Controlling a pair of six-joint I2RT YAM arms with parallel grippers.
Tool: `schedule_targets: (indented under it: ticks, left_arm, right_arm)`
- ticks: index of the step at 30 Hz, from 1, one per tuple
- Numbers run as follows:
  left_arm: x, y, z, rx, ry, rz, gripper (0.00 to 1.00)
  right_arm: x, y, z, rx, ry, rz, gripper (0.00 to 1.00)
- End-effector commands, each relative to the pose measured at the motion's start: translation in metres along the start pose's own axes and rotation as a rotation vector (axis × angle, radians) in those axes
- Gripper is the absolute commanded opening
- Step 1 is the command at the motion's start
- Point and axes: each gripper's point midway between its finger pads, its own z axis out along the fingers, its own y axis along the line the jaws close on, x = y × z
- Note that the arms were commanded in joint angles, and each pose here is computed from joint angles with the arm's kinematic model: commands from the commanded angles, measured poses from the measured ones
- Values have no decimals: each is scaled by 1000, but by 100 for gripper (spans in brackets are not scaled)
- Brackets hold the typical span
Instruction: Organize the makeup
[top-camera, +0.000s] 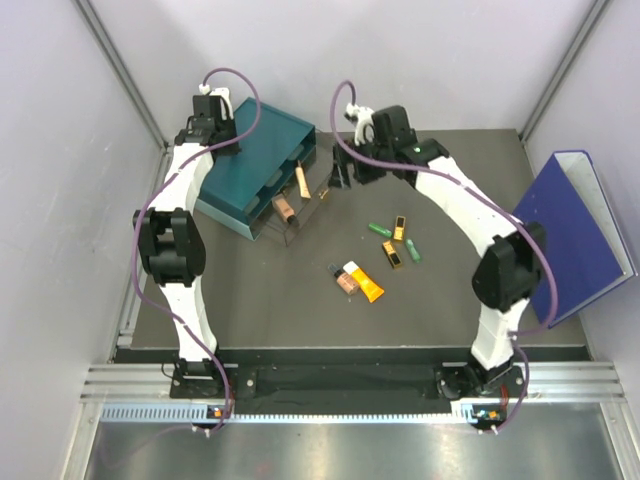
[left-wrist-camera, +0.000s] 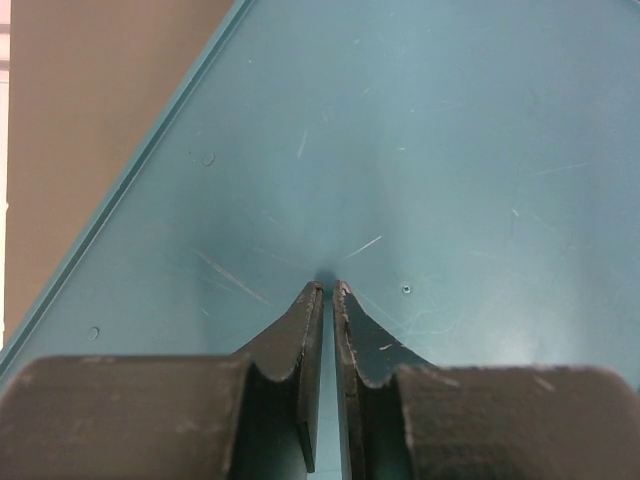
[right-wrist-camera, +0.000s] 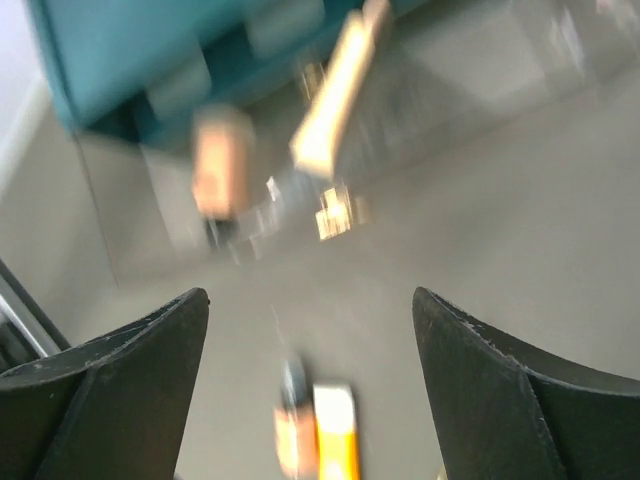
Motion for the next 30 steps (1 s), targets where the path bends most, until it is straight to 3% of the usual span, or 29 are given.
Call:
schedule_targets:
  ticks: [1, 7, 16, 22, 24, 30]
  left_arm:
    - [86, -6, 21, 35, 275, 3, 14]
    - [91, -8, 20, 49, 293, 8, 14]
    - [95, -8, 16, 57, 308, 17, 15]
    - [99, -9, 16, 63, 322, 14, 15]
    - [99, -11, 15, 72, 323, 11, 15]
    - [101, -14, 15, 89, 329, 7, 16]
  right_arm:
    - [78, -5, -23, 66, 228, -145, 79]
    - [147, 13, -22, 62, 435, -302, 76]
    - [206, 42, -8, -65, 652, -336, 65]
    - [230, 45, -3, -67, 742, -327, 62]
    - [236, 41, -1, -39, 758, -327, 56]
    - [247, 50, 12, -48, 748, -296, 52]
